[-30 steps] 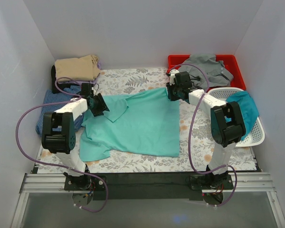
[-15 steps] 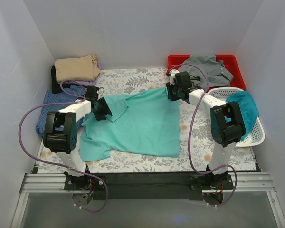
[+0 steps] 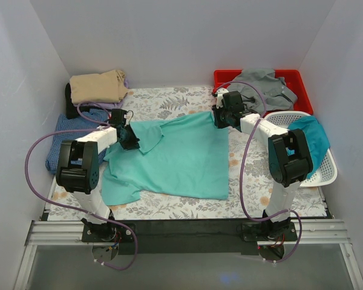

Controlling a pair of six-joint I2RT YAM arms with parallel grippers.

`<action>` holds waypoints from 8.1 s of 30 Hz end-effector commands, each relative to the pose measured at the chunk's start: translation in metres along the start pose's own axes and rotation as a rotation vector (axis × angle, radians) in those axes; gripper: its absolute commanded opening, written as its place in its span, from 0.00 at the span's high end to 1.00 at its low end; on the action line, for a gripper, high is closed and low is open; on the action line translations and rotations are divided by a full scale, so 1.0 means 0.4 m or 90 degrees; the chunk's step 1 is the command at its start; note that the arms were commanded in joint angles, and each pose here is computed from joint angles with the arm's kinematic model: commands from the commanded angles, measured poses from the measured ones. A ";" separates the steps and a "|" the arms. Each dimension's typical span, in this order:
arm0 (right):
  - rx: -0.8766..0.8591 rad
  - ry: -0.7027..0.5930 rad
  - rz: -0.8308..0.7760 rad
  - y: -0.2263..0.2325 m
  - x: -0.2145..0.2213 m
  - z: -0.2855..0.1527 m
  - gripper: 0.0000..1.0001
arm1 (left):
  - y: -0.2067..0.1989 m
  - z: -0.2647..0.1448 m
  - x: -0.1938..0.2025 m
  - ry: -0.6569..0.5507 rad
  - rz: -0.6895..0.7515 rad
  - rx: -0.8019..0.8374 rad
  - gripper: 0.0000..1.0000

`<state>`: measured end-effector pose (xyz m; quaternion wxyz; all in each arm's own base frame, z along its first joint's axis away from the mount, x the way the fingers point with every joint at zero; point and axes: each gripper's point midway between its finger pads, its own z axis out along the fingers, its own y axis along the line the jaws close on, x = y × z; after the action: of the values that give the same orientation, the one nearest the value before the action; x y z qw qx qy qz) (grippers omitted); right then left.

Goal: Fold and stack the t-shirts
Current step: Flatten the tshirt out, then fold the tshirt

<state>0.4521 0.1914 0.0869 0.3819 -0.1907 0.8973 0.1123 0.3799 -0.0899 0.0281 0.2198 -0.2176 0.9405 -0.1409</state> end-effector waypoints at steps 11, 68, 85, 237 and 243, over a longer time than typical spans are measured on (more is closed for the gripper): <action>0.001 -0.018 -0.004 0.003 -0.019 -0.024 0.78 | 0.008 -0.248 -0.226 -0.183 0.078 -0.083 1.00; -0.167 -0.191 0.378 -0.073 0.064 -0.100 0.64 | 0.080 -0.148 -0.234 -0.140 0.062 -0.097 1.00; -0.139 -0.173 0.378 -0.102 0.087 -0.043 0.64 | 0.077 -0.152 -0.239 -0.144 0.062 -0.096 1.00; -0.195 0.114 0.274 0.078 0.136 0.002 0.66 | -0.062 0.061 -0.257 0.002 0.070 0.084 0.27; -0.104 0.194 0.288 0.034 0.260 0.010 0.67 | 0.006 0.110 -0.276 -0.009 0.079 -0.007 0.25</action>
<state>0.3966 0.1964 0.0365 0.2239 -0.0526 0.9311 0.2832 0.4874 -0.0618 0.0378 0.2335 -0.1597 0.9434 -0.1729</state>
